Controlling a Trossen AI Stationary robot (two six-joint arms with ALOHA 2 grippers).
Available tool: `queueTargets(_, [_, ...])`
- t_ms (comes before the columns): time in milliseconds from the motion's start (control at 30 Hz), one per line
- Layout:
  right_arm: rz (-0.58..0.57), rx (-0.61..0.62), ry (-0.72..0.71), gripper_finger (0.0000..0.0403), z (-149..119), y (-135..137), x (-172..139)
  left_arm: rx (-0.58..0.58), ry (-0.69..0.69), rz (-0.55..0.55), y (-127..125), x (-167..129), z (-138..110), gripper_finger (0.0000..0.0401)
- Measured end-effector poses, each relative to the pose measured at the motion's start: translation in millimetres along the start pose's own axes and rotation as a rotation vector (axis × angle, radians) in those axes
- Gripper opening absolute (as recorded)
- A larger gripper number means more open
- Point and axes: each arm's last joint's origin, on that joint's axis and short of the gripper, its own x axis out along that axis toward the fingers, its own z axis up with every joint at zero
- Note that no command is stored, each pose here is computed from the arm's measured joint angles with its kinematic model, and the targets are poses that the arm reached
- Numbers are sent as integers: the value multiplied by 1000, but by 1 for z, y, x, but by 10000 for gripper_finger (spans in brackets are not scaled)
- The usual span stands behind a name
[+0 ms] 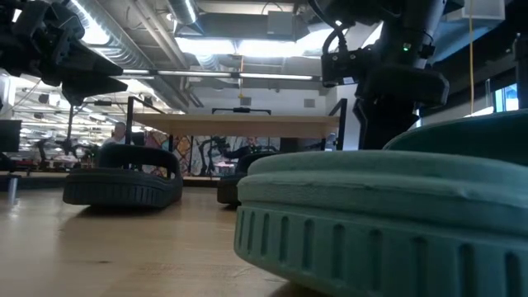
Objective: Pick and place slides into the shelf
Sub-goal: Put the black slide on the shelf
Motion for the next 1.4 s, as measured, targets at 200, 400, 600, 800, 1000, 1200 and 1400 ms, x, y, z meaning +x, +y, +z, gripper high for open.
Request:
queueTargets(200, [6, 9, -6, 155, 1, 0, 0, 0, 0, 0, 0, 0, 0, 204])
queueTargets(400, [8, 31, -10, 168, 1, 0, 0, 0, 0, 0, 0, 0, 0, 204])
queueTargets(600, [16, 24, -11, 234, 1, 1, 0, 0, 0, 0, 0, 0, 0, 204])
queueTargets(800, [34, 34, -28, 281, 4, 2, 0, 0, 0, 0, 0, 0, 0, 204])
queueTargets(1000, [57, 19, -18, 287, 3, 2, 0, 1, 0, 1, 0, 0, 0, 204])
queueTargets(1200, [58, 39, -15, 287, 4, 3, -1, 8, 0, 0, 0, 0, 0, 204])
queueTargets(1400, [-50, 3, -35, 287, 9, 0, -9, 106, 1, 1, 0, 0, 0, 204])
